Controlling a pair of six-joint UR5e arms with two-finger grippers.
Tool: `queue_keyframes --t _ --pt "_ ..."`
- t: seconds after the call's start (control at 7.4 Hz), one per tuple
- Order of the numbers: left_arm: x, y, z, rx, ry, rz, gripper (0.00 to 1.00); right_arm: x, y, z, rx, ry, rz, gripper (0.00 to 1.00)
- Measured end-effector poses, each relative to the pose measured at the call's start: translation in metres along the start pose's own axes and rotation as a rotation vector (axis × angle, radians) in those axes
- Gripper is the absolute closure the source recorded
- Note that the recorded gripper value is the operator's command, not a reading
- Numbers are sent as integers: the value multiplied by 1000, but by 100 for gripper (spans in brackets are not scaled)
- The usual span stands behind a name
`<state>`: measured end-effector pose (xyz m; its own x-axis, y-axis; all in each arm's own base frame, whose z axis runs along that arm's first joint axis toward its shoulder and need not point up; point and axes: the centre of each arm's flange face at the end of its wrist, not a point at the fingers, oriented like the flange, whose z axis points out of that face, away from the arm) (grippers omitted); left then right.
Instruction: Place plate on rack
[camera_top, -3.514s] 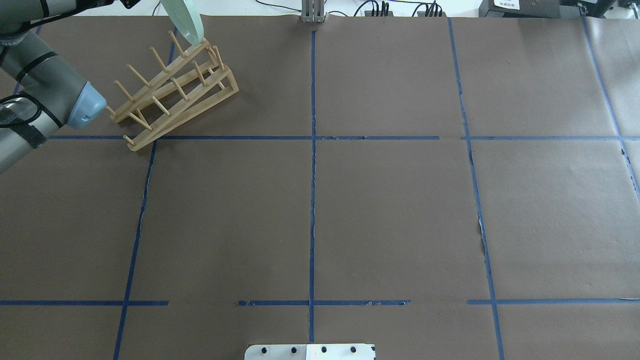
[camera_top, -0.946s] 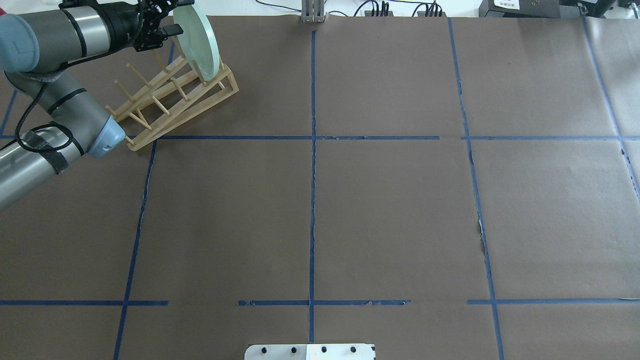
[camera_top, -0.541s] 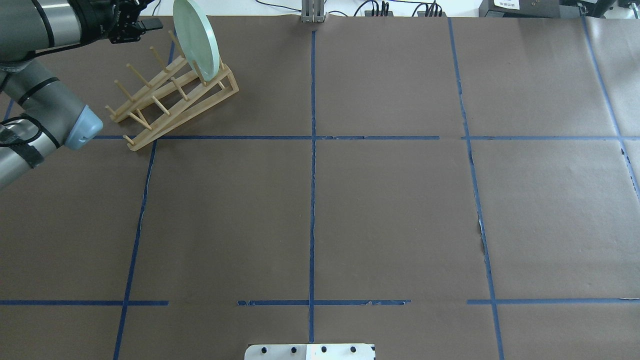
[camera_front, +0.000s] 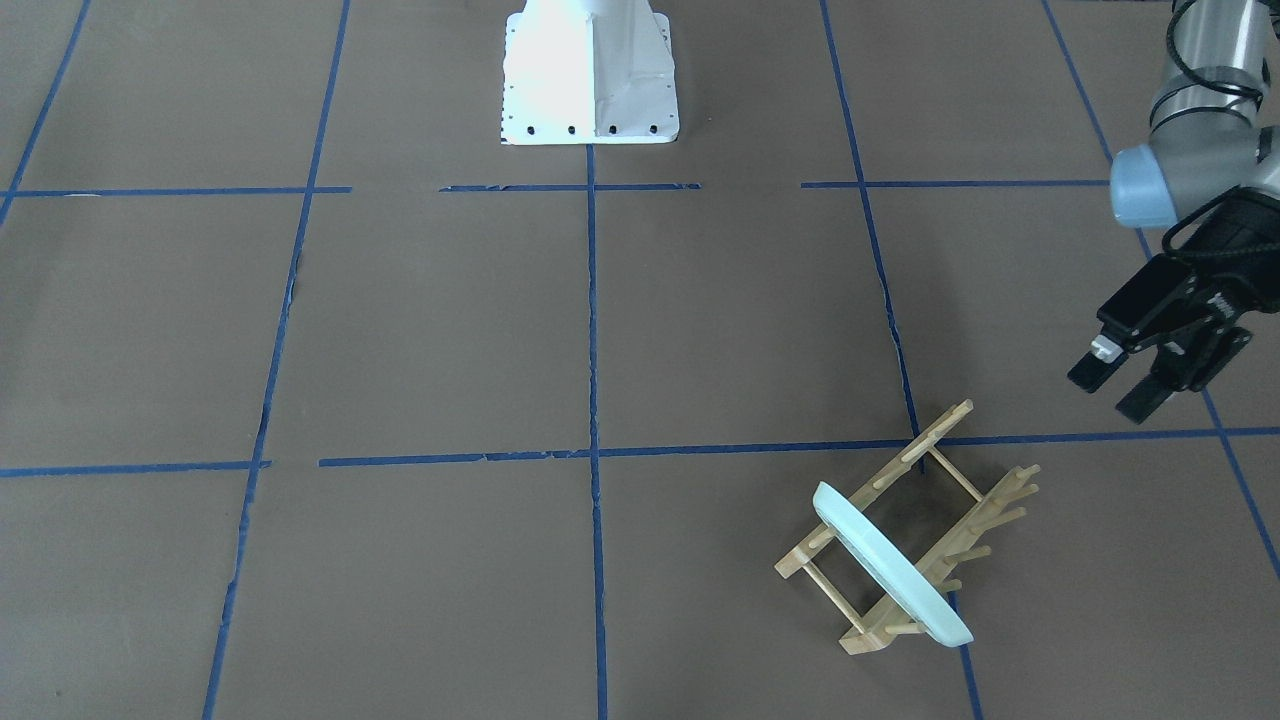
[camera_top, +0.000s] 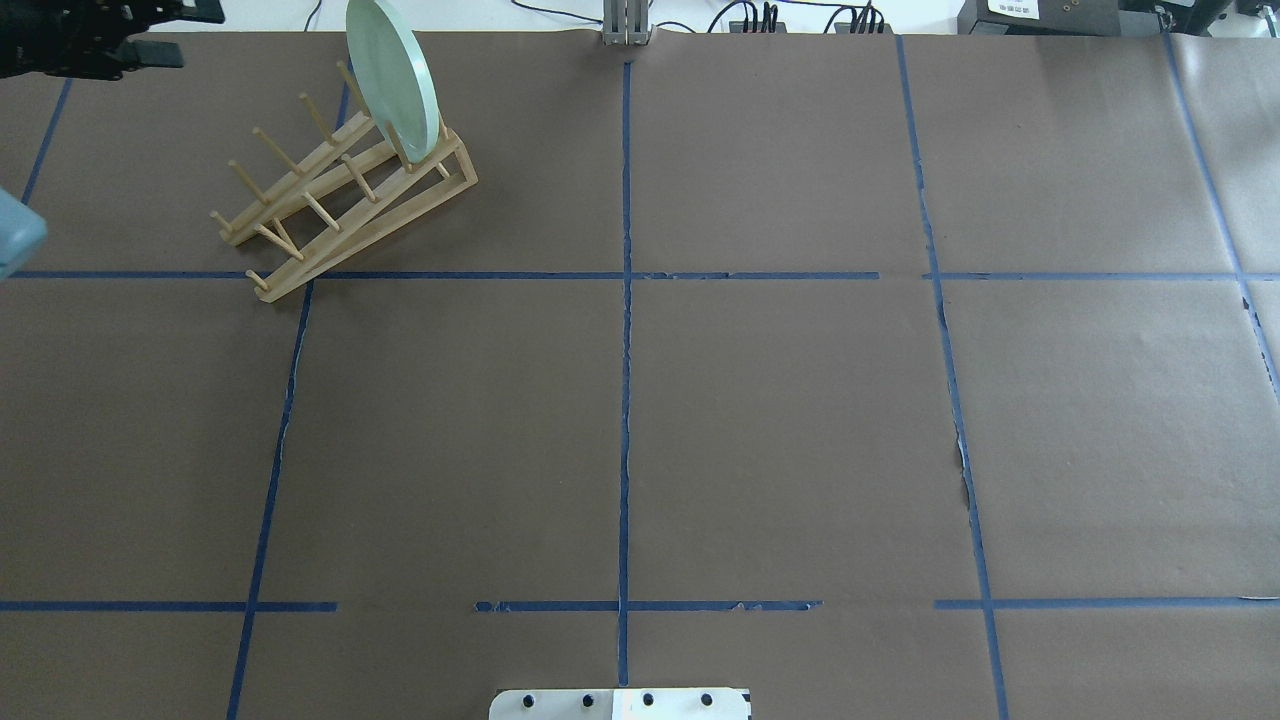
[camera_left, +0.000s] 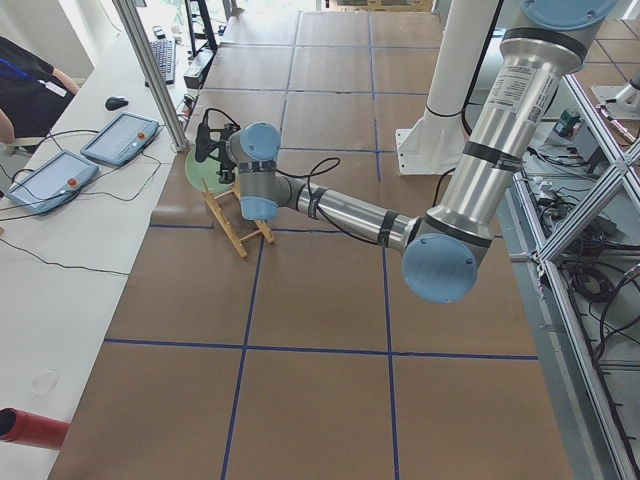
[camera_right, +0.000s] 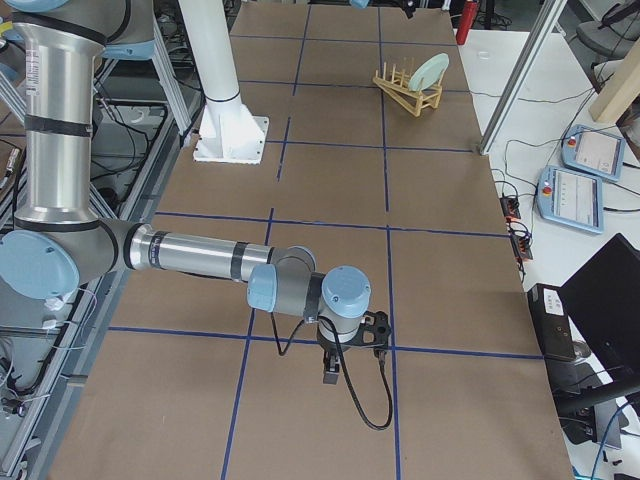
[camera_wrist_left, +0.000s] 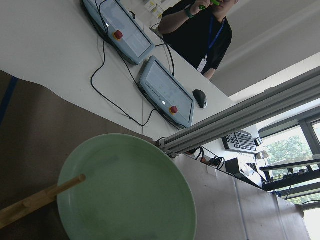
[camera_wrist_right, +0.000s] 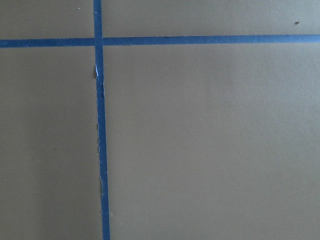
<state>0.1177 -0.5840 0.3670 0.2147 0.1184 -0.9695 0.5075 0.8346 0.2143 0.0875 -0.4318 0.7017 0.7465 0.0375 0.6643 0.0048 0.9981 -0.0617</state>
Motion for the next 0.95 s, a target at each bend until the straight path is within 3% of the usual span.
queue_keyframes --t 0.54,0.68,0.95 --pt "-77 16 -84 -91 -272 309 0 0 0 0 1 0 0 0" --pt "-92 11 -97 -129 -339 350 0 0 0 0 1 0 0 0" --pt "-138 22 -118 -213 -439 332 0 0 0 0 0 0 0 0"
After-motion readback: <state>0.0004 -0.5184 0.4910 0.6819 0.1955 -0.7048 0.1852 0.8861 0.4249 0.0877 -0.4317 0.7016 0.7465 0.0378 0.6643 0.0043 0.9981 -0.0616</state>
